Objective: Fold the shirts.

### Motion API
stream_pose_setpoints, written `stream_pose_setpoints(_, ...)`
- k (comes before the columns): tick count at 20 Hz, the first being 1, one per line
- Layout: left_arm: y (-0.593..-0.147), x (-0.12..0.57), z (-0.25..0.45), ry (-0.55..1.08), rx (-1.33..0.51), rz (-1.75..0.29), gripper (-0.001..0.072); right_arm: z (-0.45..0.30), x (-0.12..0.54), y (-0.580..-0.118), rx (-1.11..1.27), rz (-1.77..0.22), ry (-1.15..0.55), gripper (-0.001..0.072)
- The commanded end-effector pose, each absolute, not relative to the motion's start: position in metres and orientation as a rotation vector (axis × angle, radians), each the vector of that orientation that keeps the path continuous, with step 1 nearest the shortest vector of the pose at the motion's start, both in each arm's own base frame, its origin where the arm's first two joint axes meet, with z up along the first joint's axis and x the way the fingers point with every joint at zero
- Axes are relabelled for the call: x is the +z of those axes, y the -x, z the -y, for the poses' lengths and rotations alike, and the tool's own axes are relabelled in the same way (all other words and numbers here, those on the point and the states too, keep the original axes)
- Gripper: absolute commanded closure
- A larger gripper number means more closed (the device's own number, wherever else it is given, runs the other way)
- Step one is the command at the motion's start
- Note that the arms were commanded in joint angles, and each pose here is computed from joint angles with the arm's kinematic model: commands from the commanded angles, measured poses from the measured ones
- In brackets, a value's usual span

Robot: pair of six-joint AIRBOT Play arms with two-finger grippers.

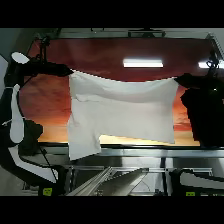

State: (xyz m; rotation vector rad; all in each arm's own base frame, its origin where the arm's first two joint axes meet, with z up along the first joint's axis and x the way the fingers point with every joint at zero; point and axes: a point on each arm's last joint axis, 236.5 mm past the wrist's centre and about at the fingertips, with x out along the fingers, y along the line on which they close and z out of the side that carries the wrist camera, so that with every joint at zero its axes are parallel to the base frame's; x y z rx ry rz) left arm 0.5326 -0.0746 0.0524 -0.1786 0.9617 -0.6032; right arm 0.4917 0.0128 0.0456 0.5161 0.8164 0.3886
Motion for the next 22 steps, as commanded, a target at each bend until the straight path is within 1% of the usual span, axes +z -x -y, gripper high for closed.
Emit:
stream_pose_setpoints(1, -0.567, -0.015, 0.063, 0.152, -0.556, -1.038, 0.0687, -0.002, -0.037, -0.519, 0.297, -0.921, -0.593, 0.0702)
stream_pose_setpoints(3, -0.581, -0.023, 0.044, 0.099, -0.488, -1.071, 0.0687, 0.002, -0.045, -0.534, 0.289, -0.936, -0.616, 0.0702)
stream_pose_setpoints(5, -0.585, -0.016, 0.029, 0.045, -0.436, -1.088, 0.0687, 0.006, -0.040, -0.540, 0.296, -0.967, -0.584, 0.0702)
stream_pose_setpoints(10, -0.564, 0.010, 0.036, 0.032, -0.443, -1.086, 0.0689, 0.040, -0.040, -0.512, 0.196, -1.183, -0.353, 0.0702)
stream_pose_setpoints(12, -0.566, 0.032, 0.046, 0.011, -0.447, -1.035, 0.0694, 0.045, -0.042, -0.506, 0.184, -1.214, -0.333, 0.0702)
stream_pose_setpoints(14, -0.579, 0.060, 0.055, -0.020, -0.438, -0.932, 0.0694, 0.043, -0.042, -0.505, 0.187, -1.220, -0.332, 0.0702)
stream_pose_setpoints(15, -0.579, 0.065, 0.057, -0.026, -0.440, -0.922, 0.0693, 0.041, -0.042, -0.505, 0.192, -1.221, -0.328, 0.0702)
stream_pose_setpoints(18, -0.562, 0.036, 0.049, -0.054, -0.429, -1.047, 0.0694, 0.037, -0.046, -0.505, 0.189, -1.232, -0.313, 0.0702)
stream_pose_setpoints(20, -0.546, 0.007, 0.036, -0.067, -0.390, -1.175, 0.0695, 0.041, -0.055, -0.498, 0.151, -1.275, -0.289, 0.0702)
stream_pose_setpoints(22, -0.538, -0.010, 0.026, -0.067, -0.346, -1.246, 0.0695, 0.035, -0.063, -0.491, 0.153, -1.309, -0.285, 0.0702)
